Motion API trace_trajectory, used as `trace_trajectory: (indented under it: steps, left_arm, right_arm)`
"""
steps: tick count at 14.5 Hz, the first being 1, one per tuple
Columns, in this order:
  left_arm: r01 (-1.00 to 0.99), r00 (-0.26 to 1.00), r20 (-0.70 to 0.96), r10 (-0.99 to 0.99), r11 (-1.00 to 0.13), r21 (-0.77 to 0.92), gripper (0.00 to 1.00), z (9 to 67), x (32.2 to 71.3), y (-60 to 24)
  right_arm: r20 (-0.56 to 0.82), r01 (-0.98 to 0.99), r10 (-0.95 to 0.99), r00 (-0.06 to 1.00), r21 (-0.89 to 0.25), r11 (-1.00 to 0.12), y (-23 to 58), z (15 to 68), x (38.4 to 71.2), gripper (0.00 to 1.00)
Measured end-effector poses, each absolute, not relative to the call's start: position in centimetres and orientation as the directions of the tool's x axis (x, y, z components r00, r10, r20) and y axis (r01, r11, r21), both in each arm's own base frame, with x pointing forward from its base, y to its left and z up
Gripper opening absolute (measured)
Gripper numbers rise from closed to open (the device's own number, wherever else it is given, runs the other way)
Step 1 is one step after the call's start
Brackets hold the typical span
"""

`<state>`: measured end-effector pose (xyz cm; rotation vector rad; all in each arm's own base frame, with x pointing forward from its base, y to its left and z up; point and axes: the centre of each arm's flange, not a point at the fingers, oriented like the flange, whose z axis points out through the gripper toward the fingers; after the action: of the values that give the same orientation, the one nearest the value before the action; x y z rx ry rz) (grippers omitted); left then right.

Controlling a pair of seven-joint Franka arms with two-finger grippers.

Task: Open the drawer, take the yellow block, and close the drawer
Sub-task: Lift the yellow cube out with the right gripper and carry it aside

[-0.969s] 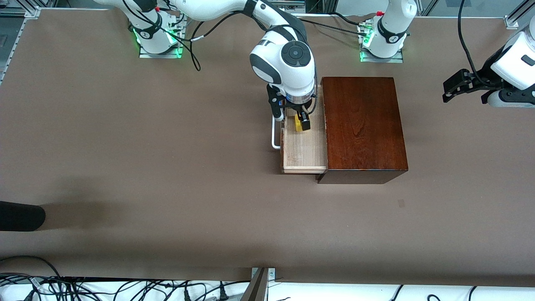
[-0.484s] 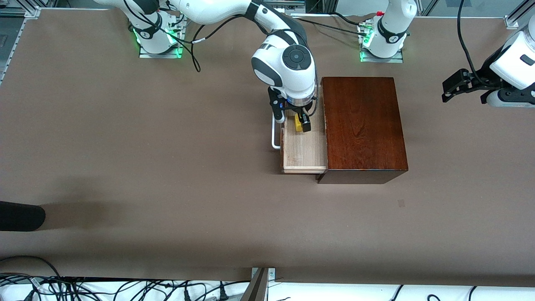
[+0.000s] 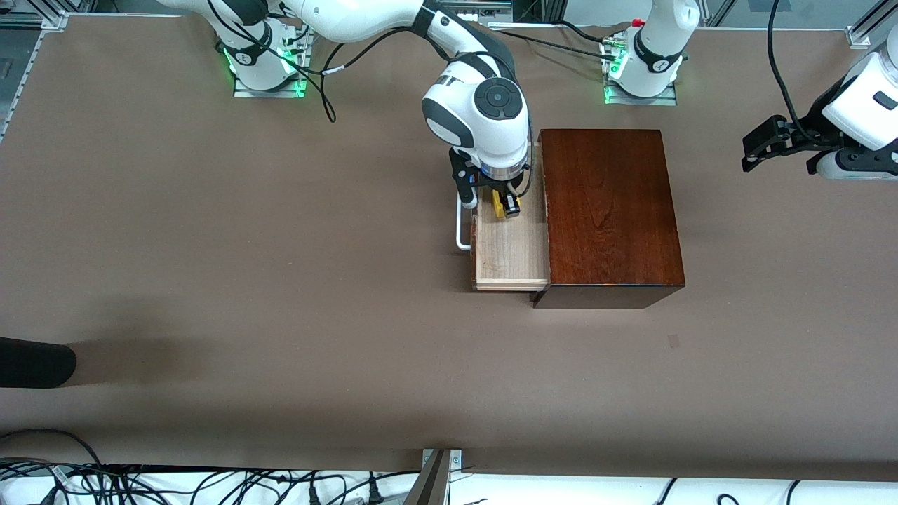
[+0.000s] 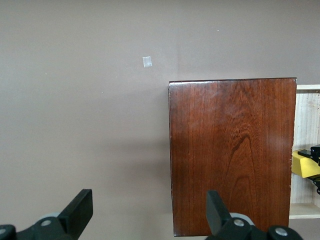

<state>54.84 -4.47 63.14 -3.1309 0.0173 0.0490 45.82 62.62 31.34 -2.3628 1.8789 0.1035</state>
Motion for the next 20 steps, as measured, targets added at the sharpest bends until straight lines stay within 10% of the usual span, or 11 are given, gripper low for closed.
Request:
trace_trajectory:
  steps: [12, 20]
  left_arm:
    - [-0.013, 0.999, -0.032, -0.012, -1.0, -0.01, 1.0, 63.1, 54.9, -4.5]
    - [-0.013, 0.999, -0.033, -0.013, -1.0, -0.01, 1.0, 63.1, 54.9, -4.6]
  right_arm:
    - [-0.136, -0.96, -0.952, 0.274, -0.09, -0.263, 61.9, 39.4, 46.0, 0.56]
    - [-0.067, -0.753, -0.75, 0.658, -0.014, -0.658, 52.7, 54.8, 45.0, 0.56]
